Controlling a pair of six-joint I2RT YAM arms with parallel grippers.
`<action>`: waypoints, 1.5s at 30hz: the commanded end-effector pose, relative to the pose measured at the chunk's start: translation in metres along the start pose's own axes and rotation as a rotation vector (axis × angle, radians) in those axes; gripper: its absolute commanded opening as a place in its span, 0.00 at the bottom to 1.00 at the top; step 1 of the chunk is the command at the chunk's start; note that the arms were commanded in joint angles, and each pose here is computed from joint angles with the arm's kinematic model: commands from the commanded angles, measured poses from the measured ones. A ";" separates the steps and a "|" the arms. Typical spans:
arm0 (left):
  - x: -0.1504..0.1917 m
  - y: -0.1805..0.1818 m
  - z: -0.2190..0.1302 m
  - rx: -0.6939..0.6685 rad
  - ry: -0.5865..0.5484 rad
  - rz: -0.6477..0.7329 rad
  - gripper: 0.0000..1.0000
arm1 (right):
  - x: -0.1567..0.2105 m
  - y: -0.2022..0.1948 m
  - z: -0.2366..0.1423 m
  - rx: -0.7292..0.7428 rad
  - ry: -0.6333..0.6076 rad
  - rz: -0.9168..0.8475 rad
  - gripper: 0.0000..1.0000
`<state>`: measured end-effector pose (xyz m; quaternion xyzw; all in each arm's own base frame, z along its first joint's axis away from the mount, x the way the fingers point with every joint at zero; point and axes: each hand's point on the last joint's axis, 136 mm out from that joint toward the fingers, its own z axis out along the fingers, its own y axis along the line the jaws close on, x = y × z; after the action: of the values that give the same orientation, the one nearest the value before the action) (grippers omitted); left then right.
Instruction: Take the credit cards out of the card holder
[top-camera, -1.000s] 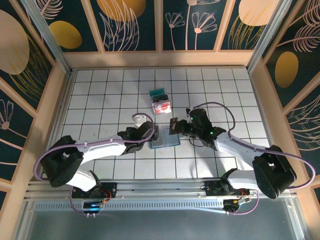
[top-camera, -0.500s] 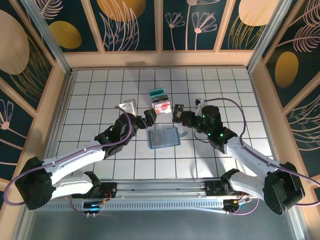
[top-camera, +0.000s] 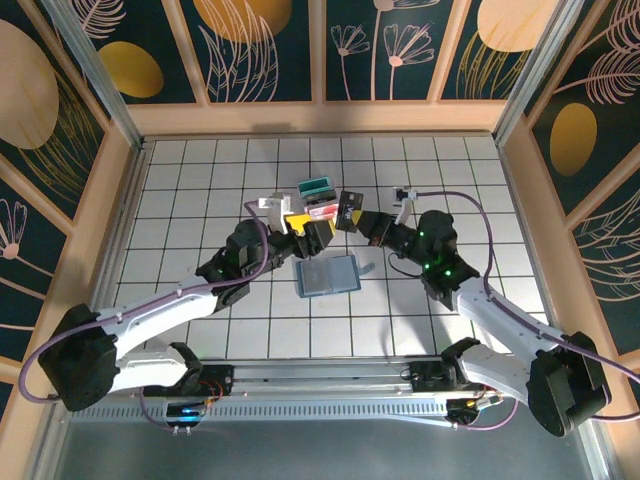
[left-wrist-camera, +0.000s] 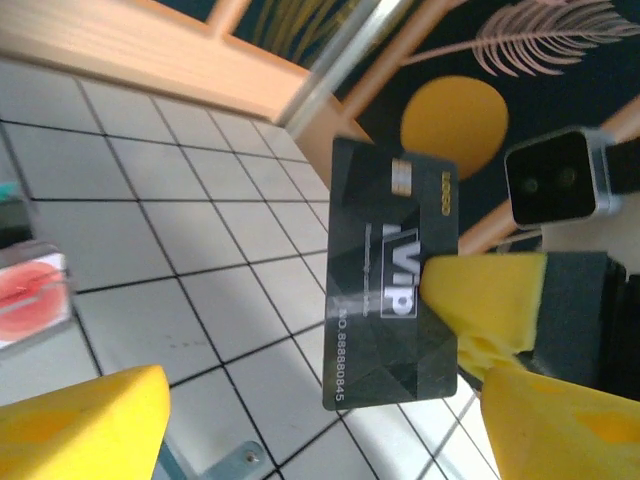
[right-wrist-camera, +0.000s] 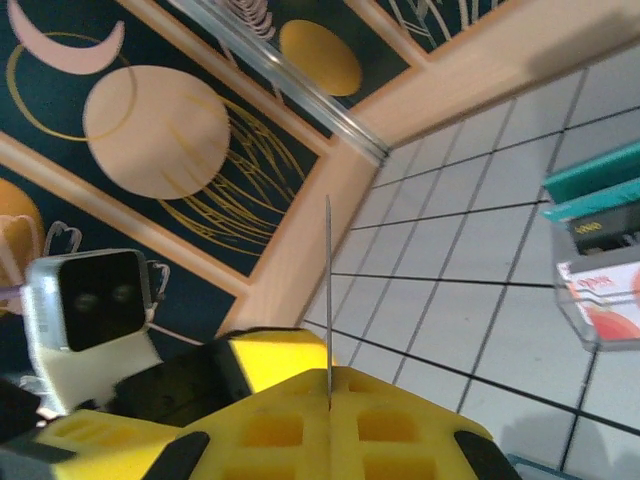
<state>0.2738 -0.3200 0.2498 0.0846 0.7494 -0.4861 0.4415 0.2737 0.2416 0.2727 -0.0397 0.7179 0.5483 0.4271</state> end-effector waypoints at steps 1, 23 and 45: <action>-0.022 -0.038 0.000 0.175 -0.035 -0.004 0.77 | -0.006 0.026 -0.007 -0.117 -0.019 -0.037 0.00; -0.033 -0.052 0.006 0.312 -0.030 -0.035 0.19 | 0.004 0.038 -0.008 -0.211 0.021 -0.042 0.00; -0.056 0.055 0.020 -0.190 0.227 0.775 0.00 | -0.027 -0.036 -0.034 0.359 -0.098 -0.047 0.86</action>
<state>0.3380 -0.2993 0.2755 0.2939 0.7458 -0.2748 0.5309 0.2822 0.2124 0.2690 0.0043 0.7595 0.4643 0.4556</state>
